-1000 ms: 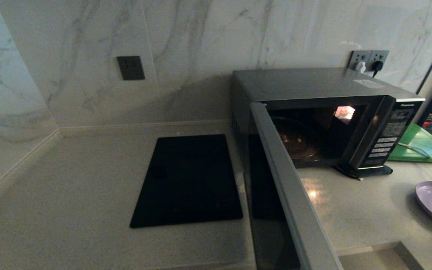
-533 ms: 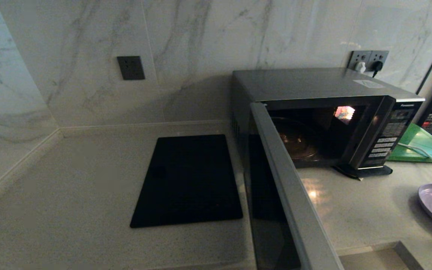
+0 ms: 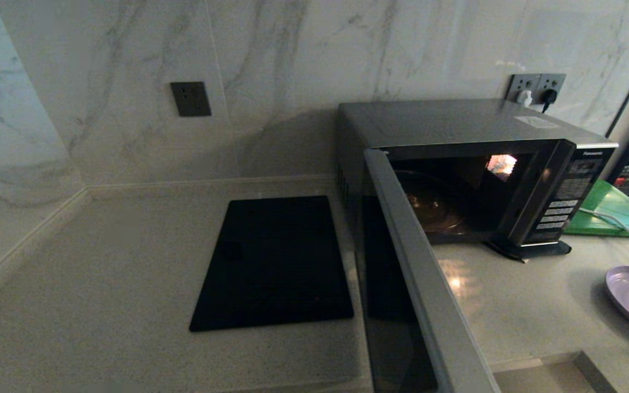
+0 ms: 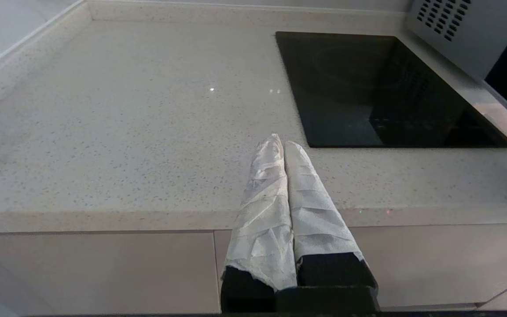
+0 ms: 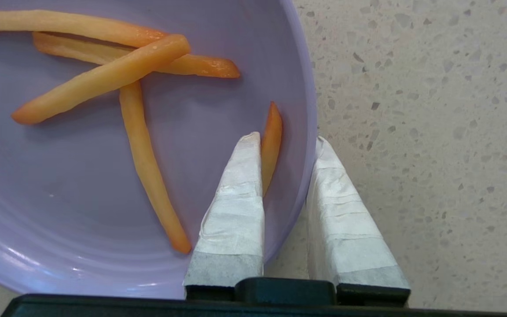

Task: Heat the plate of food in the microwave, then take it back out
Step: Put the plate in the microwave oven

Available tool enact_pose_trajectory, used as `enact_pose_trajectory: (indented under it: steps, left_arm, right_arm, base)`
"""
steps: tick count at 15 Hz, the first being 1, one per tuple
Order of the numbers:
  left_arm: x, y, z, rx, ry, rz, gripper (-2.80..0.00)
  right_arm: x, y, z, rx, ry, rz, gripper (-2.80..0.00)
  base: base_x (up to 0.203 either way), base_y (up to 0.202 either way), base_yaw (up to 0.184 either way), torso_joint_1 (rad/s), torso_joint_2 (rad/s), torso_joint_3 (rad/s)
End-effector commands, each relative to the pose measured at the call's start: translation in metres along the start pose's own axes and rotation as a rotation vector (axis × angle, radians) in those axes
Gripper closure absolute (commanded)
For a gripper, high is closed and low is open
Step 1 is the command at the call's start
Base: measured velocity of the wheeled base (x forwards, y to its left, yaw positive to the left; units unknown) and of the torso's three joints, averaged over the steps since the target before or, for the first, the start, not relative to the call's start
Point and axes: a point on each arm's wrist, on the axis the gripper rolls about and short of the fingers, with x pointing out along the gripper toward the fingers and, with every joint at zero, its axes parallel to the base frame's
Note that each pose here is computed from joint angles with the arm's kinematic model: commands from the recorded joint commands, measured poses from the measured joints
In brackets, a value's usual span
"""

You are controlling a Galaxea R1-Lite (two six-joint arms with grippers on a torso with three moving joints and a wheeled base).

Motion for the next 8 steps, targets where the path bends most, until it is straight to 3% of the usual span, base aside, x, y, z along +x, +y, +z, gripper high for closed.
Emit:
enact_pose_trajectory:
  steps: [1, 8]
  left_arm:
    - [0.000, 0.000, 0.000, -0.001, 0.001, 0.001, 0.00]
    - [0.000, 0.000, 0.000, -0.001, 0.001, 0.001, 0.00]
  right_arm:
    - [-0.005, -0.001, 0.000, 0.006, -0.004, 0.006, 0.00]
    - [-0.044, -0.010, 0.000, 0.013, -0.043, 0.077, 0.00]
  base:
    - [0.000, 0.000, 0.000, 0.000, 0.00, 0.000]
    - [0.000, 0.000, 0.000, 0.000, 0.00, 0.000]
